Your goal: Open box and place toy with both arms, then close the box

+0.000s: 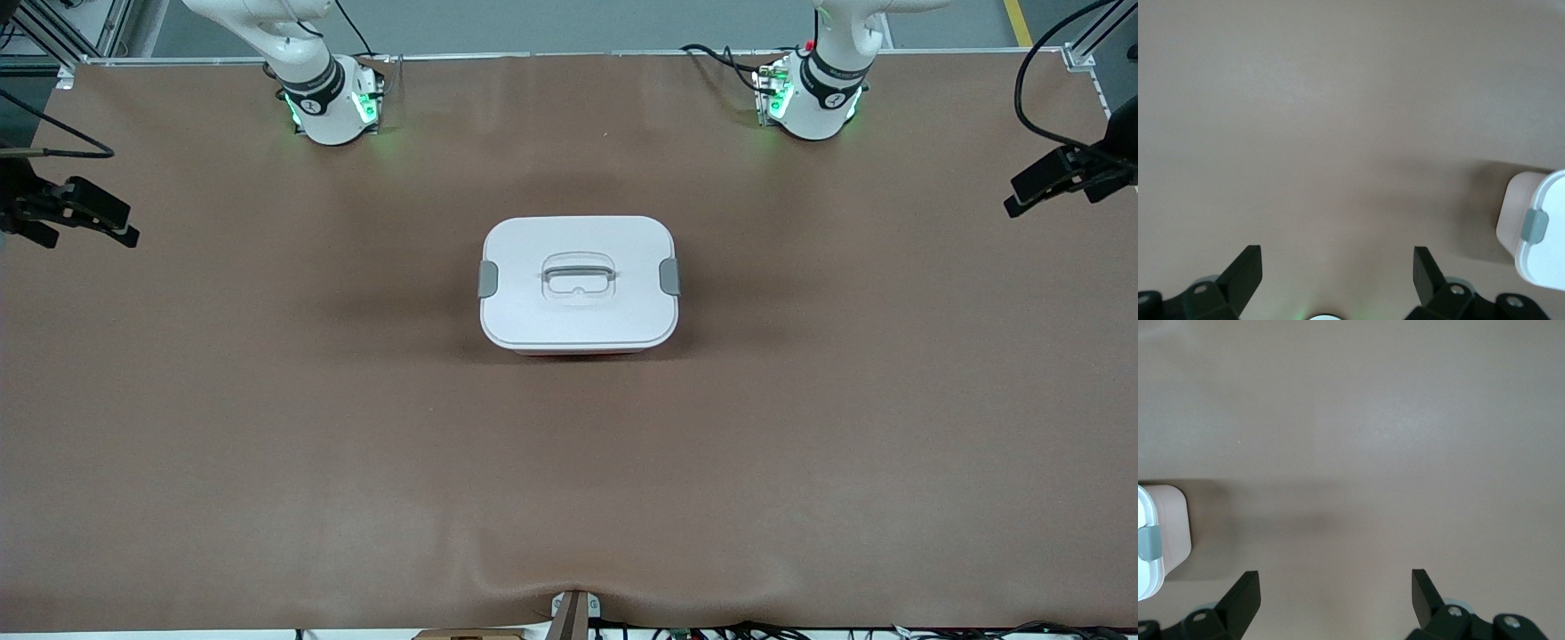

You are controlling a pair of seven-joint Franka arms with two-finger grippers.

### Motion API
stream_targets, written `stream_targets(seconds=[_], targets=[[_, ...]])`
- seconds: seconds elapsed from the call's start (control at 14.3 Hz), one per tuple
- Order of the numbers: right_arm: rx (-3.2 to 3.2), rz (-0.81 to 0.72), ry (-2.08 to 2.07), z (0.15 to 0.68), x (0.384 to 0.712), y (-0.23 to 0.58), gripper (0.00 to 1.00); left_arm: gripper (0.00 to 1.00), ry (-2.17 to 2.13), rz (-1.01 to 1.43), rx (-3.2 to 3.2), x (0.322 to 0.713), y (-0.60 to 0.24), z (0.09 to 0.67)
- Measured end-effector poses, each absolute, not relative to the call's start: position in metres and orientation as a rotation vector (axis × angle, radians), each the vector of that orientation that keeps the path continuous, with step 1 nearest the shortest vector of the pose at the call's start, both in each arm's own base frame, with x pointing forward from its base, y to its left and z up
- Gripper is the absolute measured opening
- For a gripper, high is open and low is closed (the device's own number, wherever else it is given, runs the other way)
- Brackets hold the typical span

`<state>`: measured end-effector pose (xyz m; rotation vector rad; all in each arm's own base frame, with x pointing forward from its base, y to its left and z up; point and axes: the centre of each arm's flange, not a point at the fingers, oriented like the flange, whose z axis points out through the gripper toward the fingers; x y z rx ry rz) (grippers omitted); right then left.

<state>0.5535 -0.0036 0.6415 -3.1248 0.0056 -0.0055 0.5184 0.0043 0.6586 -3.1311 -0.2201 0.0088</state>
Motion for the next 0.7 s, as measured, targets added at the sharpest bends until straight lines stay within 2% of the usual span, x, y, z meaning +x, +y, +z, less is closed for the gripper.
stream_targets(seconds=[0.35,0.7], targets=[[-3.125,0.005,-0.010,0.638,0.554,0.000,1.00,1.00,-0.038,-0.001,-3.145,0.515,0.041,0.656],[-3.123,0.031,-0.015,0.633,0.553,0.002,1.00,1.00,-0.093,0.004,-3.144,0.513,0.035,0.658]])
